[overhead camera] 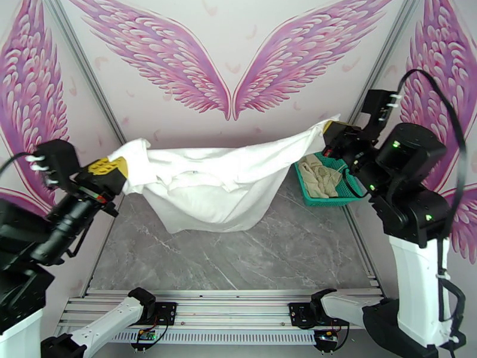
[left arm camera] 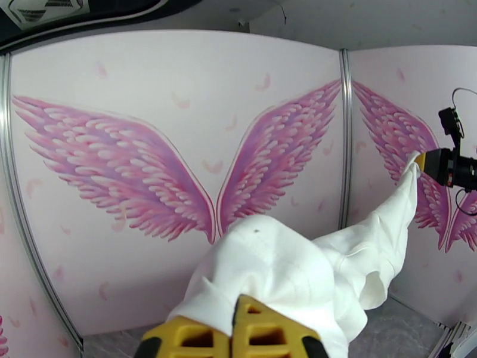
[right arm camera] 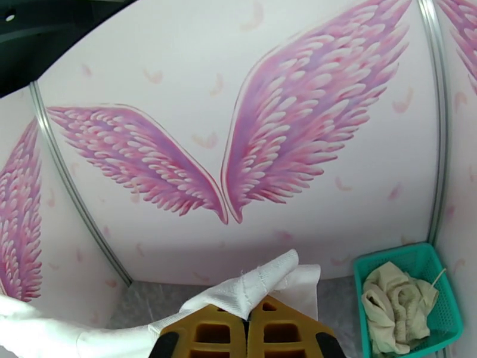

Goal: Fold and stack the mixed laundry pile

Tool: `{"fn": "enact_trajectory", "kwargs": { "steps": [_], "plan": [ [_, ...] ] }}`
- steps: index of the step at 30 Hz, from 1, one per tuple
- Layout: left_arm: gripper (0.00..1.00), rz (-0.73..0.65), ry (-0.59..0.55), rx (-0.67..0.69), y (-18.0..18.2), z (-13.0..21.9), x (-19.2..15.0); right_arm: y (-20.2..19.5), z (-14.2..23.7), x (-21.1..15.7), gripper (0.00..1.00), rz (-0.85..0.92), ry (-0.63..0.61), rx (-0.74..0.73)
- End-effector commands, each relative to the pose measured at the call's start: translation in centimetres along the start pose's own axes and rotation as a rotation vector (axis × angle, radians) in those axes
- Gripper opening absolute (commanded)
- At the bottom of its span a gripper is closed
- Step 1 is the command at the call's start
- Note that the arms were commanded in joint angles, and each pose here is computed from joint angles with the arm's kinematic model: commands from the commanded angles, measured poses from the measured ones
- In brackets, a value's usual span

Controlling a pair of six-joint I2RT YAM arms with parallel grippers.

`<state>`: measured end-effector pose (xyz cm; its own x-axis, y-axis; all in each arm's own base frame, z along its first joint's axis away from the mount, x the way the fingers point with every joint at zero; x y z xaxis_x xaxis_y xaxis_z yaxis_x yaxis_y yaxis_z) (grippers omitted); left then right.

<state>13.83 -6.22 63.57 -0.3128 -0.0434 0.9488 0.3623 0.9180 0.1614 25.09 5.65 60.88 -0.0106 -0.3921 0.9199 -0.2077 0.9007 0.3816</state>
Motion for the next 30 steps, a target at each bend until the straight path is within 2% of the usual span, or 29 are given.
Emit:
{"fn": "enact_trajectory", "kwargs": {
  "steps": [1, 3, 6, 10, 13, 16, 18, 22, 23, 24, 25, 27, 30],
  "plan": [
    [0.00, -0.048, 0.118, 0.121, 2.0, -3.3, -1.0, 0.1, 1.2, 1.8, 0.00, 0.009, -0.054, -0.011],
    [0.00, -0.066, 0.163, 0.183, 2.9, -6.4, -1.8, -0.4, 0.0, 1.2, 0.00, 0.018, -0.033, -0.036],
    [0.00, -0.078, 0.245, 0.196, 3.1, -10.1, -4.3, -0.8, -2.2, -0.1, 0.00, 0.028, 0.007, -0.061],
    [0.00, -0.020, 0.315, 0.177, 3.8, -13.8, -7.2, -1.1, -5.3, -2.0, 0.00, 0.028, 0.073, -0.067],
    [0.00, 0.045, 0.421, 0.171, 5.0, -16.9, -12.2, -2.3, -9.0, -5.5, 0.00, 0.020, 0.169, -0.103],
    [0.01, 0.138, 0.568, 0.156, 6.1, -20.2, -20.4, -5.0, -13.5, -11.9, 0.00, -0.002, 0.338, -0.181],
    [0.25, 0.204, 0.668, 0.155, 6.5, -21.6, -26.9, -7.5, -16.0, -16.9, 0.00, -0.025, 0.450, -0.245],
    [0.62, 0.298, 0.852, 0.203, 7.2, -21.6, -38.9, -14.1, -19.4, -26.3, 0.02, -0.063, 0.597, -0.407],
    [0.67, 0.320, 0.900, 0.208, 7.1, -21.1, -41.6, -15.7, -19.8, -28.3, 0.18, -0.070, 0.630, -0.447],
    [0.69, 0.339, 0.938, 0.204, 6.8, -20.6, -43.6, -17.1, -20.1, -30.2, 0.41, -0.069, 0.670, -0.482],
    [0.73, 0.356, 0.968, 0.205, 6.4, -20.1, -45.3, -18.3, -20.2, -31.7, 0.52, -0.061, 0.702, -0.514],
    [0.79, 0.375, 1.009, 0.197, 5.6, -18.9, -47.4, -19.7, -20.1, -33.7, 0.60, -0.037, 0.752, -0.557],
    [0.81, 0.372, 1.066, 0.194, 4.1, -16.8, -49.0, -19.5, -19.5, -35.3, 0.66, -0.037, 0.796, -0.522]
  ]
}}
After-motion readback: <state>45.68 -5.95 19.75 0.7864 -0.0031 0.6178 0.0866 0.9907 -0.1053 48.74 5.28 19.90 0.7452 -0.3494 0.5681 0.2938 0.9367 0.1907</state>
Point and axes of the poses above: each hand's point on the last joint's axis, 136 mm out from that joint toward the fingers, its own z axis back along the fingers, its own y axis along the line the jaws close on, x = y × z, the point moved 2 cm from there along z, back along the fingers, and after that the axes turned 7 degrees about -z, right-handed, at the moved point
